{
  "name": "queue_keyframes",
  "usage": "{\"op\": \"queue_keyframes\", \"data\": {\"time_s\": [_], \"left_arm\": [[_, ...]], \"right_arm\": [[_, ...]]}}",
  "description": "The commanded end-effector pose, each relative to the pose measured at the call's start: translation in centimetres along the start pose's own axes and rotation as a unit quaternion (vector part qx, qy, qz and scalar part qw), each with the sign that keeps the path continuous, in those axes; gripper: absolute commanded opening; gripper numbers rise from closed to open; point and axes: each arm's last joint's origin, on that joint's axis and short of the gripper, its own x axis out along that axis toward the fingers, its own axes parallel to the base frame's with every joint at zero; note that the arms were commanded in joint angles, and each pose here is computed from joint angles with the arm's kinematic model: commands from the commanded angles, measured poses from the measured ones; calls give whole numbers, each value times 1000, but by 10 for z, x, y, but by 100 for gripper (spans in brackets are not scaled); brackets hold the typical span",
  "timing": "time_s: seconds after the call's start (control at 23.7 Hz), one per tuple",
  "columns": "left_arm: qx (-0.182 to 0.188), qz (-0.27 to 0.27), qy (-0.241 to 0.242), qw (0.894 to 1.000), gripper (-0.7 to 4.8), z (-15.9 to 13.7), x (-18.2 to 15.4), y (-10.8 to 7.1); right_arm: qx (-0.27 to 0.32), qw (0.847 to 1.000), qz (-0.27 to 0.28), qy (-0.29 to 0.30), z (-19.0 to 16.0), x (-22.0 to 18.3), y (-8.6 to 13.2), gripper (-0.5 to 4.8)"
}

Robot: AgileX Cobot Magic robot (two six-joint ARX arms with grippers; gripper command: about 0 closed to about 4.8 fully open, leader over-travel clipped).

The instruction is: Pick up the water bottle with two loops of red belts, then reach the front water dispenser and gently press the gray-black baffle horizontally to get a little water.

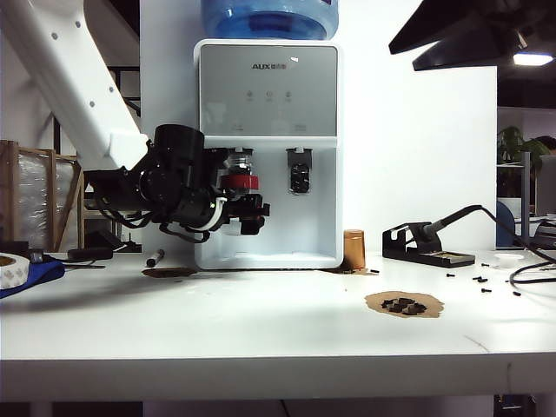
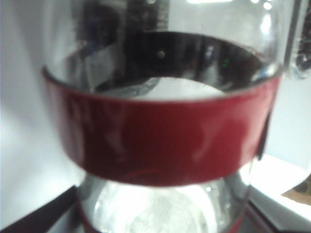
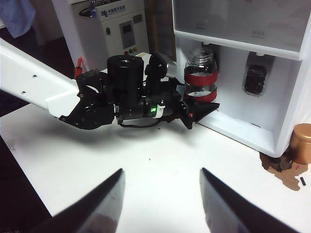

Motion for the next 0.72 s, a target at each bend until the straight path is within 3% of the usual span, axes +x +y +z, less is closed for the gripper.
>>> {"op": "queue_keyframes", "data": {"time_s": [0.04,0.72], "left_arm": [[-2,17,-21,1000,-4,12,3,13],[-7,20,-16,1000,-4,14,7,19]], "right_arm": [[-5,1000,1,-11,5,-1,1,252],[-7,1000,1,-14,5,-1,1,252]]}}
